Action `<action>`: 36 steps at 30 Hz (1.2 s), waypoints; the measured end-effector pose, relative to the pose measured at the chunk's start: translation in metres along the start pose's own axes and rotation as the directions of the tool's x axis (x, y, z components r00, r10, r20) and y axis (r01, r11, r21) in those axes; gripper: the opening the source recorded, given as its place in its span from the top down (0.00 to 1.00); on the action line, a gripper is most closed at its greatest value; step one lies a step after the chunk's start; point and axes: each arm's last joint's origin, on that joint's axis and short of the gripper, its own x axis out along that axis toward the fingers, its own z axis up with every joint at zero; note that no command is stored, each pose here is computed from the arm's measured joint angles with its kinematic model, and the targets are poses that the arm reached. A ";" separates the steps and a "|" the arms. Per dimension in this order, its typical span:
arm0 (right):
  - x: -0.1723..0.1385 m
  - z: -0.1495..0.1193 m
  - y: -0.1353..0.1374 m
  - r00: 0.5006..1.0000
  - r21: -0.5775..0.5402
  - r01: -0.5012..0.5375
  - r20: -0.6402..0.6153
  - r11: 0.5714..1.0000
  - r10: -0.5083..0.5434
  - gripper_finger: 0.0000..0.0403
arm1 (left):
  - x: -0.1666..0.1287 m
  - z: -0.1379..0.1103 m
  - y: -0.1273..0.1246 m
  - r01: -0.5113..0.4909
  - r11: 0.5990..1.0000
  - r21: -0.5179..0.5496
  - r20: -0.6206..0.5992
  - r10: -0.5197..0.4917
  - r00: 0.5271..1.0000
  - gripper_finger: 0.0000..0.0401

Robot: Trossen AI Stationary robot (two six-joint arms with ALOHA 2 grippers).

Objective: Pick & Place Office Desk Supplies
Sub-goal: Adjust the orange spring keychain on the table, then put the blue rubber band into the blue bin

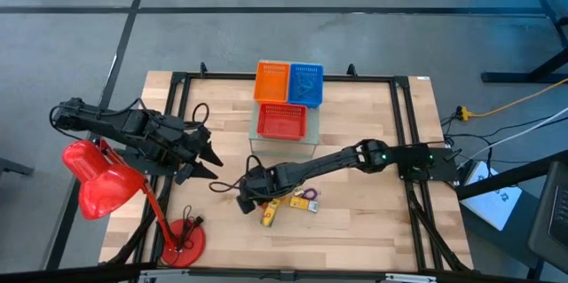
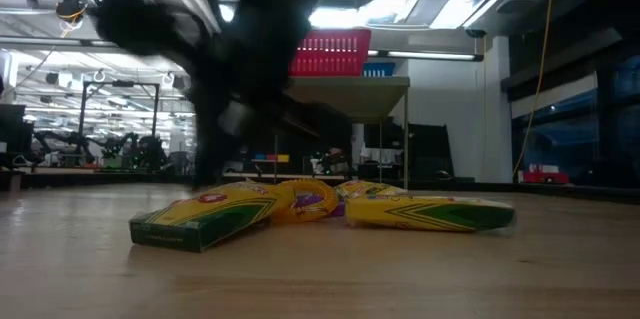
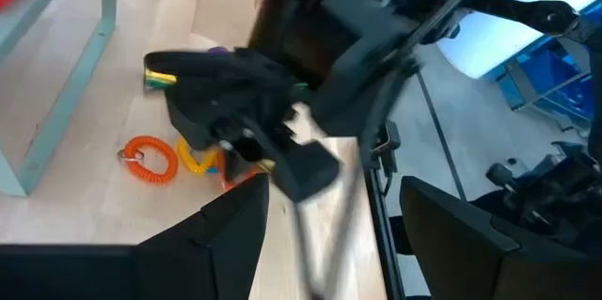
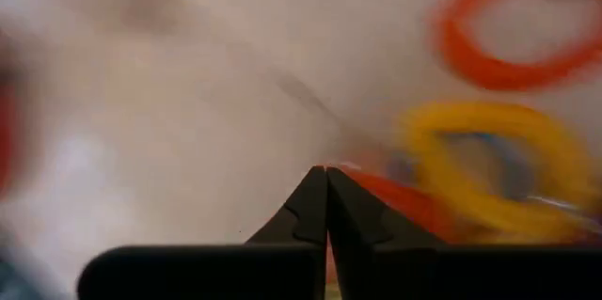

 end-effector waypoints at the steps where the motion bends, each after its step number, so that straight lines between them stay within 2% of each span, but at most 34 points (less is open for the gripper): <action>1: 0.003 -0.003 -0.003 0.999 0.006 0.038 0.002 0.999 -0.038 0.99 | 0.000 0.000 0.000 0.001 1.000 -0.001 0.000 -0.001 1.000 0.40; 8: 0.002 -0.021 -0.011 0.980 0.026 0.192 0.050 0.981 -0.193 0.99 | 0.000 0.000 0.000 0.004 1.000 -0.011 0.003 -0.004 1.000 0.40; 13: -0.006 -0.044 -0.013 0.959 0.042 0.276 0.058 0.960 -0.278 0.99 | 0.000 0.000 0.000 0.006 1.000 -0.013 0.004 -0.006 1.000 0.40; 17: -0.013 -0.069 -0.009 0.956 0.073 0.285 0.044 0.956 -0.289 0.99 | 0.000 0.001 0.000 0.006 1.000 -0.013 0.005 -0.006 1.000 0.40; 23: -0.027 -0.094 0.004 0.974 0.140 0.207 0.063 0.968 -0.217 0.99 | 0.000 0.001 -0.001 0.007 1.000 -0.013 0.007 -0.007 1.000 0.40; 26: -0.045 -0.091 0.017 0.977 0.165 0.127 0.147 0.978 -0.152 0.99 | 0.000 0.001 -0.001 0.007 1.000 -0.013 0.007 -0.007 1.000 0.40; 30: -0.066 -0.073 0.027 0.961 0.166 0.061 0.256 0.984 -0.103 0.99 | 0.000 0.001 -0.001 0.007 1.000 -0.013 0.007 -0.007 1.000 0.40; 36: -0.062 -0.046 0.017 0.950 0.150 0.131 0.265 0.980 -0.167 0.99 | 0.000 0.001 -0.001 0.009 1.000 -0.023 0.010 -0.009 1.000 0.40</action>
